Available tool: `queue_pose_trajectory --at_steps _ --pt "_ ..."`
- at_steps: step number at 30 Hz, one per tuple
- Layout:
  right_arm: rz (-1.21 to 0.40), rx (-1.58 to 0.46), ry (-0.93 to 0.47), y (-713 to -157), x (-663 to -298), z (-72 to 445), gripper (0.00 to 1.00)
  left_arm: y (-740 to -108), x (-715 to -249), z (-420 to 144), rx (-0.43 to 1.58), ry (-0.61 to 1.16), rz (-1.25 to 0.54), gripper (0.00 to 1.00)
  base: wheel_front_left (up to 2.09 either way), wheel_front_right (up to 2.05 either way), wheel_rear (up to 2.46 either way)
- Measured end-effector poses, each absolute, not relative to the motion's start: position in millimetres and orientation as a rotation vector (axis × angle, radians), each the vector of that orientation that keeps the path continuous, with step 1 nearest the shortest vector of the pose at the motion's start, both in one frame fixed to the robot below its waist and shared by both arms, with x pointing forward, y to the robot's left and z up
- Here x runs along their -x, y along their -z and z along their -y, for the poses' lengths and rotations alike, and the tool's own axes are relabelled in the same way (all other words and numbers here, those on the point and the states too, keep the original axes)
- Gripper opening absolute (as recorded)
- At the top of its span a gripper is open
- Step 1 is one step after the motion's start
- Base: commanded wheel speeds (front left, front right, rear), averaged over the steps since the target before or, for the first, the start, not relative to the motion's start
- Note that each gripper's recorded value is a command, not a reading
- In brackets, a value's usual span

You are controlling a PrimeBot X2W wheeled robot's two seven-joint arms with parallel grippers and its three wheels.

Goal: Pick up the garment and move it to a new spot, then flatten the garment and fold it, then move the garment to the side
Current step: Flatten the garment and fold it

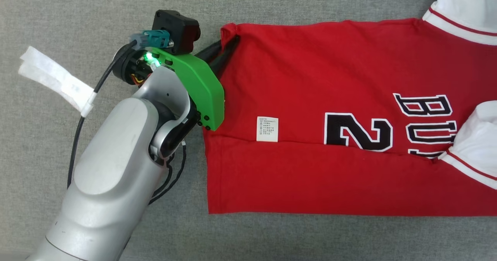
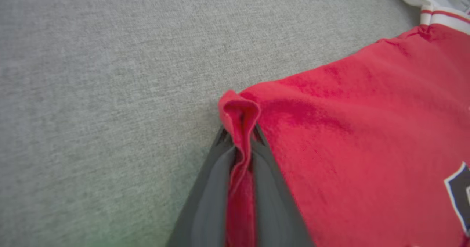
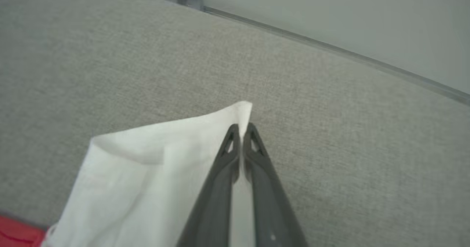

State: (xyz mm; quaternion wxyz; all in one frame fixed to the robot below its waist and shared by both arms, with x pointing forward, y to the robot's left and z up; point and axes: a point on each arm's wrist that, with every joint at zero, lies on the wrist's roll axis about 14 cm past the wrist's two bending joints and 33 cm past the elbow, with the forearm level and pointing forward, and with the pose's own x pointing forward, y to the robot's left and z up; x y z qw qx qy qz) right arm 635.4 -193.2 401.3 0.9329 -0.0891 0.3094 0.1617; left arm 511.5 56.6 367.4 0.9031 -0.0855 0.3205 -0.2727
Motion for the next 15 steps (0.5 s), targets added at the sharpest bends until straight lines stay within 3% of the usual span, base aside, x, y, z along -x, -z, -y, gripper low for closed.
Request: queue_pose_trajectory --at_steps 4,9,15 --pt "-0.453 0.166 -0.265 -441 -655 209 0.0 -377 -517 -72 0.16 0.53 -0.624 0.0 0.0 0.0 0.0" --pt "-0.359 0.15 -0.233 -473 -657 218 0.0 -400 -526 -86 0.153 0.501 -0.551 0.0 0.0 0.0 0.0" --pt "-0.274 0.12 -0.284 -496 -625 218 0.0 -444 -522 -71 0.216 0.539 -0.4 0.0 0.0 0.0 0.0"
